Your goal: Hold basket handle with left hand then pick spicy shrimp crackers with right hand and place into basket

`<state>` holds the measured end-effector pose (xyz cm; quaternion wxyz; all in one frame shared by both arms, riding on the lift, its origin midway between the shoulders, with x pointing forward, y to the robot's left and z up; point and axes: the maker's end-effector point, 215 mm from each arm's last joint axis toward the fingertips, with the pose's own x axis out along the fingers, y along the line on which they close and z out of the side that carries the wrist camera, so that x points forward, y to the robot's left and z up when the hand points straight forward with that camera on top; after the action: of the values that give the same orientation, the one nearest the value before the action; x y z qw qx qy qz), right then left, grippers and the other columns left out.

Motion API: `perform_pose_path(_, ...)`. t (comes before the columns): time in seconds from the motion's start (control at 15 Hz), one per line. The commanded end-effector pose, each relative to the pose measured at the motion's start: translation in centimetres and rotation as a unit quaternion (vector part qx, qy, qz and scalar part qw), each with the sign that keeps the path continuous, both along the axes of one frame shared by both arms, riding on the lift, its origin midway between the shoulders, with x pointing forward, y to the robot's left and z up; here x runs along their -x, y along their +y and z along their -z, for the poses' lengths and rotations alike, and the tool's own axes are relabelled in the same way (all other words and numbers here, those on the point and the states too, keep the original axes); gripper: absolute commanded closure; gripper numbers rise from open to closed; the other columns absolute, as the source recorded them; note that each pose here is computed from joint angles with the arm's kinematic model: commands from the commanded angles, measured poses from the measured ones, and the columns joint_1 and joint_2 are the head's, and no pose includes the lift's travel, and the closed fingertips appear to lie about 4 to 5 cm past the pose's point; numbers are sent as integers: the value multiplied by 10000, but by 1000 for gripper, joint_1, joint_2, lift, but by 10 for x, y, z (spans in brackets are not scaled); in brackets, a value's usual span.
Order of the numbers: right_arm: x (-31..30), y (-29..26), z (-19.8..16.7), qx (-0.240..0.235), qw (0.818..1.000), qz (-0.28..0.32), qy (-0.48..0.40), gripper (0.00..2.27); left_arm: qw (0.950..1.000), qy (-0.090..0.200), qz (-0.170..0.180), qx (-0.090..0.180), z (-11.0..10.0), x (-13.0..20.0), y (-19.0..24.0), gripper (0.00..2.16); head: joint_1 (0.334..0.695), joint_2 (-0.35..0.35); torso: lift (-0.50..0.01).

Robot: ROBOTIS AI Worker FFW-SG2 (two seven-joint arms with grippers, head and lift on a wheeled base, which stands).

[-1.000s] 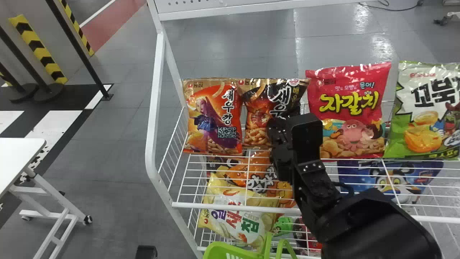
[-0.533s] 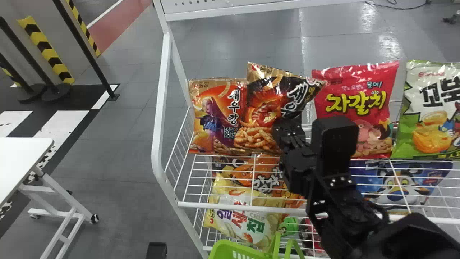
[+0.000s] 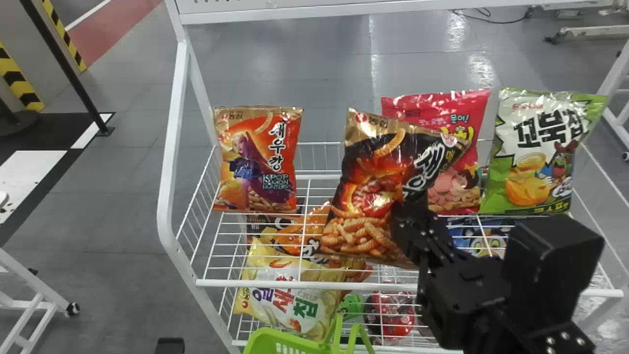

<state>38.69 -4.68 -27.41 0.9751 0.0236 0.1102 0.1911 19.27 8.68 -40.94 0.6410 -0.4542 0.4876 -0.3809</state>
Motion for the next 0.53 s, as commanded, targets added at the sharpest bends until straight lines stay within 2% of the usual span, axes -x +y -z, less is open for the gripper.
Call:
perform_pose_path(0.0,35,-8,24,345,9978,-160,536,1946,10000,-6,-44,11,-1,-2,0,1895,695,89,-37)
perform_pose_path(0.33,101,-31,69,1189,9801,-450,1522,1943,9991,-5,-435,-18,0,-10,24,1895,695,72,-37)
perform_pose_path(0.47,119,-42,82,1468,9712,-526,1803,1946,9988,-34,-486,-15,-2,-12,26,1892,695,78,-37)
